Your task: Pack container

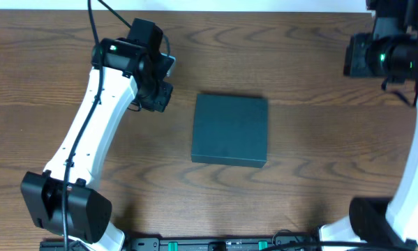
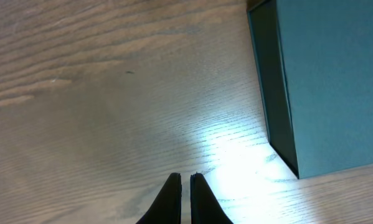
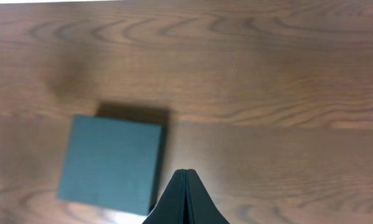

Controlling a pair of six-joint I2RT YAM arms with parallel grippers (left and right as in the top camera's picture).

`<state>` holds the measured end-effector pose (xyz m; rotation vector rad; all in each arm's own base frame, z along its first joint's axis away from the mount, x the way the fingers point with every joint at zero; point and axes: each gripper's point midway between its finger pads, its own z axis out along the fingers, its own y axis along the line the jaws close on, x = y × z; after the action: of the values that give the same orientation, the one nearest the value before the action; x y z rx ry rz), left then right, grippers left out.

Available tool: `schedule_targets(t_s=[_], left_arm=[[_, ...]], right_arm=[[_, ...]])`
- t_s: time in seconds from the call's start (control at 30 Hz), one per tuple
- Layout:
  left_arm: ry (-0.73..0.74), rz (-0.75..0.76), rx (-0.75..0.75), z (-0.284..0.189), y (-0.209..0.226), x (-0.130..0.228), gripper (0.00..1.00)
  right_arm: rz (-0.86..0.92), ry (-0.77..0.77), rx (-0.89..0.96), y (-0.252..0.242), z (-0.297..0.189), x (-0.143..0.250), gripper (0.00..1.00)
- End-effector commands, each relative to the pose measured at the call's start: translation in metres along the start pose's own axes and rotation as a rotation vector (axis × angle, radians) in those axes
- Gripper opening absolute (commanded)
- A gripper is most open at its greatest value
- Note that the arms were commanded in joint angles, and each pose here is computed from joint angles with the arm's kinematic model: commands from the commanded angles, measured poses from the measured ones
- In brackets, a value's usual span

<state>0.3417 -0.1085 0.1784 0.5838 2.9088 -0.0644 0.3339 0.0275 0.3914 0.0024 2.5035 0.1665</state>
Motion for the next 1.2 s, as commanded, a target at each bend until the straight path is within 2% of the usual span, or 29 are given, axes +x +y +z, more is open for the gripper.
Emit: schedule_targets(t_s=[0.0,0.2,0.37,0.67,0.93,1.17], left_arm=[[-0.001,0.051,-0.016,-0.001,-0.008,-0.002,0.06],[-0.01,0.093,-0.01,-0.001,-0.024,-0.005,0.06],[-0.008,0.093,-0.041,-0.001,-0.018,-0.005,0.06],[-0.006,0.096,-0.074,-0.001,-0.011,-0.005,0.06],[-0.004,0.061,-0.091,-0.002,0.004,-0.004,0.06],[-0.004,0.046,-0.094,-0.002,0.009,-0.003,0.06]], right_arm=[[0.033,0.111,0.002,0.011,0.02,0.024,0.01],[-0.02,0.334,-0.008,0.028,0.062,0.081,0.01],[-0.126,0.442,-0.058,0.072,0.114,0.122,0.01],[-0.221,0.521,-0.097,0.122,0.179,0.196,0.01],[-0.244,0.566,-0.089,0.117,0.208,0.238,0.01],[-0.257,0.58,-0.086,0.112,0.219,0.254,0.01]])
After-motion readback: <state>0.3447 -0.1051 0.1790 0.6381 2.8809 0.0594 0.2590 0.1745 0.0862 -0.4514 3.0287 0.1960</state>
